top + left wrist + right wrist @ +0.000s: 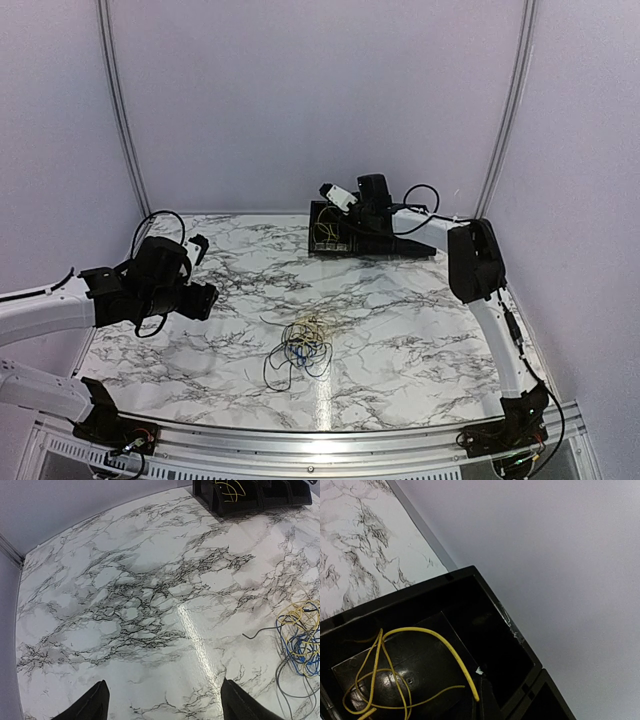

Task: Untangle the cables

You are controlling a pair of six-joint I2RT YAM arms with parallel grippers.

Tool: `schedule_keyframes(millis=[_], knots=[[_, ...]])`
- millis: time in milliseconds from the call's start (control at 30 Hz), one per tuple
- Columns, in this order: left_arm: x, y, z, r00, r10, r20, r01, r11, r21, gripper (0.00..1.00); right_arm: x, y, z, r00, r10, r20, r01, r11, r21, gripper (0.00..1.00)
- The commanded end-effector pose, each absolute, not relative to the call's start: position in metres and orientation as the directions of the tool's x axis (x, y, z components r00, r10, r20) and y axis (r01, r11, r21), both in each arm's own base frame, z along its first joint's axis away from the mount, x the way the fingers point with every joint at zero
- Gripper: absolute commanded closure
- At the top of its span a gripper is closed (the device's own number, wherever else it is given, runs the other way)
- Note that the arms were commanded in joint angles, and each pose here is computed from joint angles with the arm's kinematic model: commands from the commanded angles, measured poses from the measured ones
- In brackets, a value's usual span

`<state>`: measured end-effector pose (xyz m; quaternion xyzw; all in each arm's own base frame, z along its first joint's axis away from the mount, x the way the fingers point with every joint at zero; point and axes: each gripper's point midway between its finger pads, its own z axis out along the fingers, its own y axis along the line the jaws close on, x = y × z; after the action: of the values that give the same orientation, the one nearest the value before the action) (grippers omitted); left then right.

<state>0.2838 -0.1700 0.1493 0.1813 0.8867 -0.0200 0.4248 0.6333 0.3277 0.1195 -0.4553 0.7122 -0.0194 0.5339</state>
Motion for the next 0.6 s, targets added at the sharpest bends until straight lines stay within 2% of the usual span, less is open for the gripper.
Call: schedule_keyframes(millis=[0, 67, 200, 467, 533, 567], knots=[[0.286, -0.172, 0.148, -0.576, 0.299, -0.761, 0.340, 0.934, 0.109, 0.20, 0.646, 0.322, 0.124, -0.021, -0.673, -0.740, -0.547, 0.627, -0.555, 1.00], [0.285, -0.173, 0.149, -0.576, 0.298, -0.761, 0.342, 0.934, 0.107, 0.20, 0.648, 0.321, 0.123, -0.023, -0.677, -0.736, -0.538, 0.628, -0.562, 0.97], [0.285, -0.174, 0.149, -0.577, 0.298, -0.760, 0.344, 0.933, 0.105, 0.20, 0.647, 0.323, 0.133, -0.017, -0.668, -0.744, -0.539, 0.633, -0.556, 0.75], [0.284, -0.178, 0.152, -0.572, 0.293, -0.766, 0.362, 0.928, 0.085, 0.20, 0.618, 0.310, 0.159, -0.007, -0.722, -0.691, -0.582, 0.565, -0.584, 0.59], [0.283, -0.179, 0.155, -0.569, 0.290, -0.770, 0.368, 0.927, 0.077, 0.20, 0.606, 0.303, 0.166, -0.014, -0.730, -0.683, -0.602, 0.552, -0.577, 0.43], [0.283, -0.180, 0.155, -0.568, 0.289, -0.771, 0.372, 0.925, 0.073, 0.20, 0.599, 0.301, 0.168, -0.008, -0.736, -0.677, -0.620, 0.535, -0.573, 0.39]])
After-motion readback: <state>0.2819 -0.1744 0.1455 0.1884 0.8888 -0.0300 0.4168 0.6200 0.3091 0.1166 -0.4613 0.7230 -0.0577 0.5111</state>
